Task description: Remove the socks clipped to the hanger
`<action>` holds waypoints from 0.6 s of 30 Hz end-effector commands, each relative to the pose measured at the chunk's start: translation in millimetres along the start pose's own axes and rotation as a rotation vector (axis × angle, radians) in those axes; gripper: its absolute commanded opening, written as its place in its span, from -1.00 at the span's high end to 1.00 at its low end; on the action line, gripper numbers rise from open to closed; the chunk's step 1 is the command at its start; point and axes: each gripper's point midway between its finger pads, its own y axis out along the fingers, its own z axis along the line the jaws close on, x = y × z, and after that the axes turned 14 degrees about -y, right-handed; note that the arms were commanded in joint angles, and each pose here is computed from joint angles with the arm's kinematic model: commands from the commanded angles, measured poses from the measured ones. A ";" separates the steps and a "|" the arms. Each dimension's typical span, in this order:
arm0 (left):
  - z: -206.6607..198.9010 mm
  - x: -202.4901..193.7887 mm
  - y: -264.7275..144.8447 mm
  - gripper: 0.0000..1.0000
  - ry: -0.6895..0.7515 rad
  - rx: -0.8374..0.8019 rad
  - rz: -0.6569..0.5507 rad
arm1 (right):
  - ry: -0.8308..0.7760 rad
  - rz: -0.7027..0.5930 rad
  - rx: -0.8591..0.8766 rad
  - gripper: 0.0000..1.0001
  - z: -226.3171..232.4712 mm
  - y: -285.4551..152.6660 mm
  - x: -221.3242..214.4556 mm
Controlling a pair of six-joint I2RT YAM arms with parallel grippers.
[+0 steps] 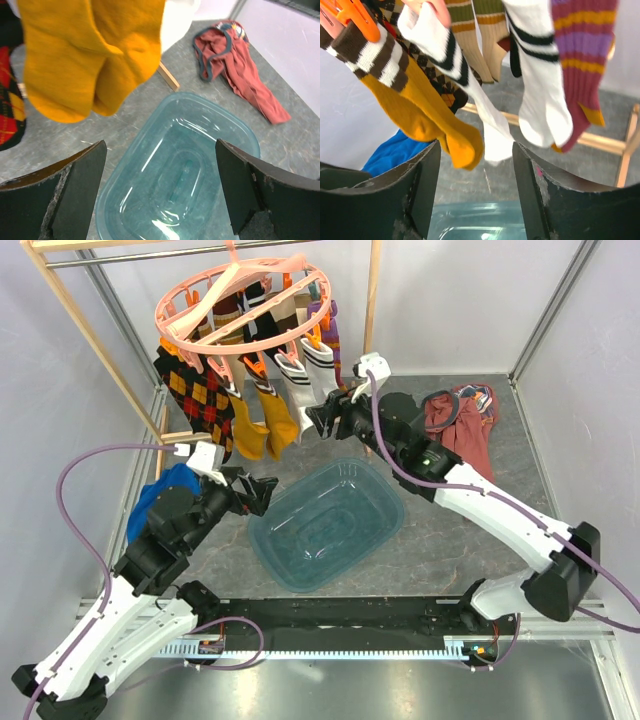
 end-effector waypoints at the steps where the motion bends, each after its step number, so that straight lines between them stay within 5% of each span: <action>1: 4.8 13.4 -1.7 -0.92 0.019 0.025 -0.069 | -0.083 -0.162 0.043 -0.31 8.1 14.2 43.9; 9: -16.5 15.2 1.9 -0.91 -0.006 -0.073 -0.054 | -0.172 -0.149 0.005 -0.07 0.7 39.4 25.4; 12: -31.2 26.6 9.0 -0.91 -0.014 -0.119 -0.067 | -0.181 -0.141 0.009 0.41 1.6 43.8 23.7; 14: -43.1 45.6 11.9 -0.90 -0.021 -0.140 -0.097 | -0.168 -0.141 0.018 0.95 4.2 42.6 30.1; 18: -57.7 74.7 28.3 -0.88 0.010 -0.140 -0.133 | -0.085 -0.181 0.085 1.00 23.6 26.8 56.5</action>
